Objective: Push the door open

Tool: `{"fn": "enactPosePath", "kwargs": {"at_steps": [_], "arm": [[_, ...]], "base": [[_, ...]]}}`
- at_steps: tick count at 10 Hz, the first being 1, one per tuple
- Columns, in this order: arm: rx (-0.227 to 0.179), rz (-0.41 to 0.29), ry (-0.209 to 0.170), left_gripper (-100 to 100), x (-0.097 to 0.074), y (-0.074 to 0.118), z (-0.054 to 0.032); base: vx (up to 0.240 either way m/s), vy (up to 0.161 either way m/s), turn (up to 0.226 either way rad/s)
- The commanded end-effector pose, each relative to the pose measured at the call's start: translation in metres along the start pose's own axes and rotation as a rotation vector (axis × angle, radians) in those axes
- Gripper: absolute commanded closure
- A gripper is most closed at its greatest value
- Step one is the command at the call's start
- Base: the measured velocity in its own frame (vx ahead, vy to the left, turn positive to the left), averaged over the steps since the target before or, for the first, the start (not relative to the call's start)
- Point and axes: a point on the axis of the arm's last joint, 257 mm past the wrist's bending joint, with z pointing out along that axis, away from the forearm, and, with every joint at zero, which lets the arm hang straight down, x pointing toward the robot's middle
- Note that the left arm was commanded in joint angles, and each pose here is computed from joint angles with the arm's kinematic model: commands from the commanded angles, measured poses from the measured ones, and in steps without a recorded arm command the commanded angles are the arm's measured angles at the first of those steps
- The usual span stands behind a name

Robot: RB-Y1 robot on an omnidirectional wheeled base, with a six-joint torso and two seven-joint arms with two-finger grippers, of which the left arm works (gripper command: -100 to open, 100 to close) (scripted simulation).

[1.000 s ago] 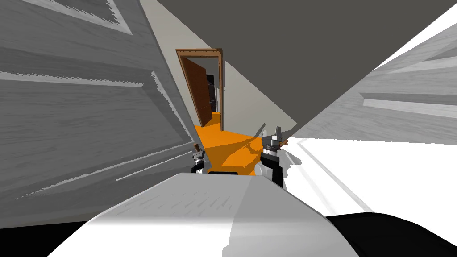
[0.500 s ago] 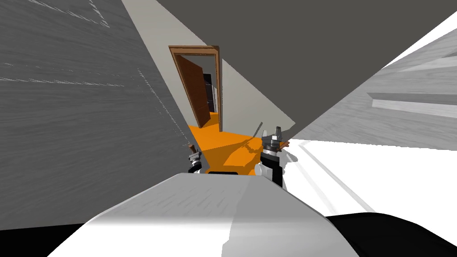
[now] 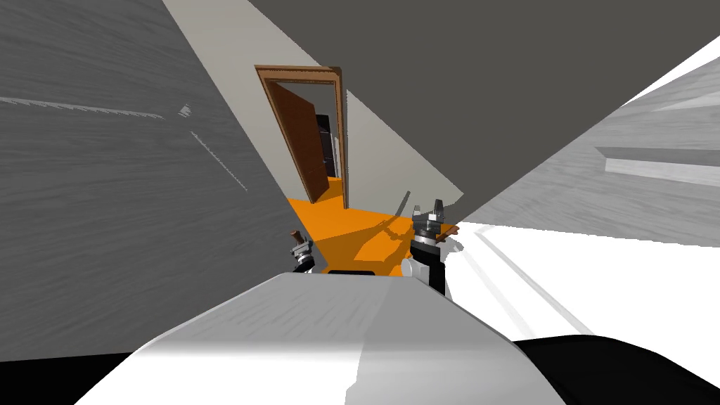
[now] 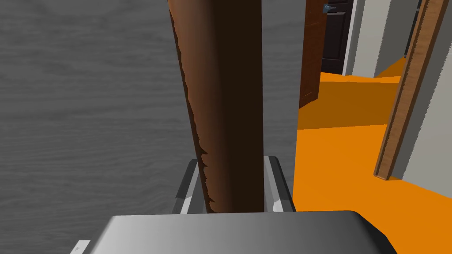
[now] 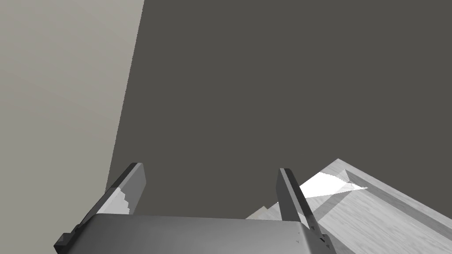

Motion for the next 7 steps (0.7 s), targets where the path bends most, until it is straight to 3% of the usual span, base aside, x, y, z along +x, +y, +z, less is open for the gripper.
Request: {"fn": "enactPosePath", "kwargs": {"at_steps": [1, 2, 6, 7], "arm": [[0.048, 0.013, 0.01, 100, 0.001, -0.025, 0.0068], [0.048, 0.013, 0.01, 100, 0.001, -0.025, 0.0068], [0.147, 0.01, 0.009, 100, 0.002, -0.063, 0.0051], [0.147, 0.01, 0.009, 100, 0.002, -0.063, 0.0051]], "base": [[0.094, 0.003, -0.053], [0.078, 0.017, -0.011], [0.109, 0.018, -0.066], [0.113, 0.027, -0.021]]}}
